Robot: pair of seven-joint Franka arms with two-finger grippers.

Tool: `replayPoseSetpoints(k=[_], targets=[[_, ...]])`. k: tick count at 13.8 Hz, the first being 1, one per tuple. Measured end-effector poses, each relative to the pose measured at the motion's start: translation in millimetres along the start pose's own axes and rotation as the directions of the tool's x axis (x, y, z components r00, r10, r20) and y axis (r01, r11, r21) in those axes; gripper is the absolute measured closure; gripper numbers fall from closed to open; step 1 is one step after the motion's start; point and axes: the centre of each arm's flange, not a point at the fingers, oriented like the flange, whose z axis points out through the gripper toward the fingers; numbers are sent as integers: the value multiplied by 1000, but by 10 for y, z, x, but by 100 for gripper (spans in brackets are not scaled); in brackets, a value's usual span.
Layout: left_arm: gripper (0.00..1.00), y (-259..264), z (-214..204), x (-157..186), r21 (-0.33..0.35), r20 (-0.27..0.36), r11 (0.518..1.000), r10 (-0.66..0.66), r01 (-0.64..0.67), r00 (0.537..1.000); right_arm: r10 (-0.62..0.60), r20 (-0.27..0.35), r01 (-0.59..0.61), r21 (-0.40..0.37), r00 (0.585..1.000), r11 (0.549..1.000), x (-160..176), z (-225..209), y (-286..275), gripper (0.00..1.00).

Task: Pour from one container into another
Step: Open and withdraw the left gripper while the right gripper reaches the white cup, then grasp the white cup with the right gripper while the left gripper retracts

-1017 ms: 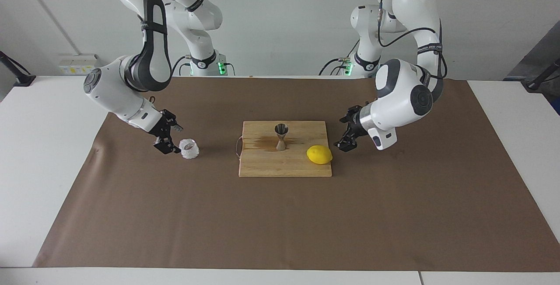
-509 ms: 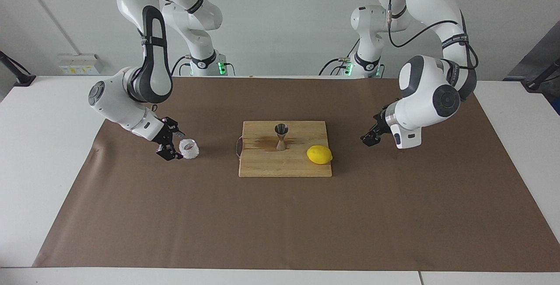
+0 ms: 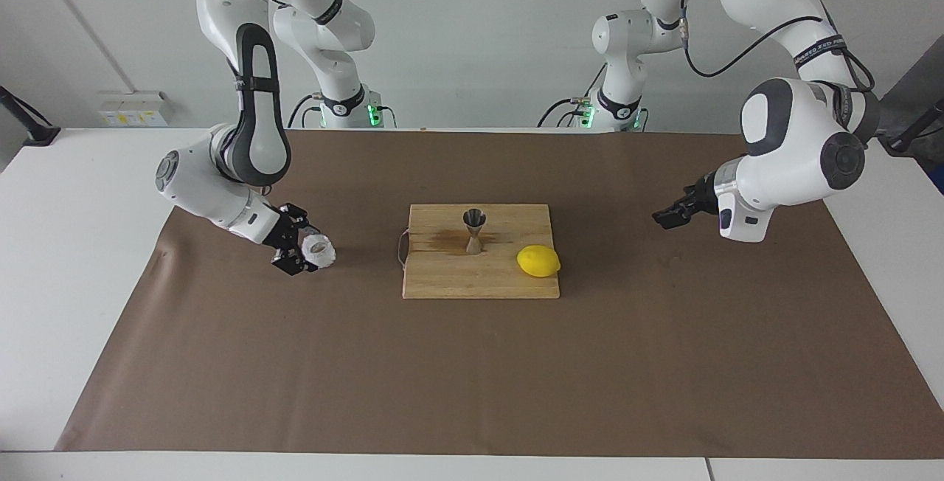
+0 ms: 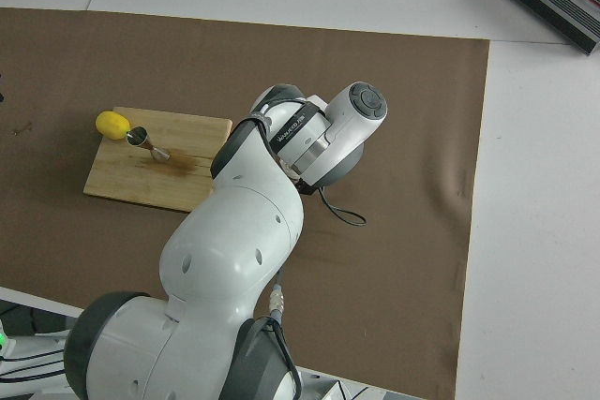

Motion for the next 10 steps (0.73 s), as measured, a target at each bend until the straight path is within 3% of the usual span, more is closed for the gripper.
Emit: replayPoseSetpoints(k=[3, 7, 8, 10], targets=[[0, 28, -247, -102, 108, -79, 958, 275, -266, 958, 11, -14, -11, -1, 1000, 1000, 8, 37, -20, 0], [0, -77, -508, -100, 111, -120, 909, 414, -402, 902, 19, -19, -19, 5, 1000, 1000, -3, 77, -55, 1], [0, -145, -586, -107, 100, -133, 906, 421, -410, 897, 19, -19, -19, 5, 1000, 1000, -4, 77, -54, 7], [0, -150, -655, -215, 127, -149, 893, 448, -433, 881, 19, -18, -19, 3, 1000, 1000, -5, 76, -53, 32]])
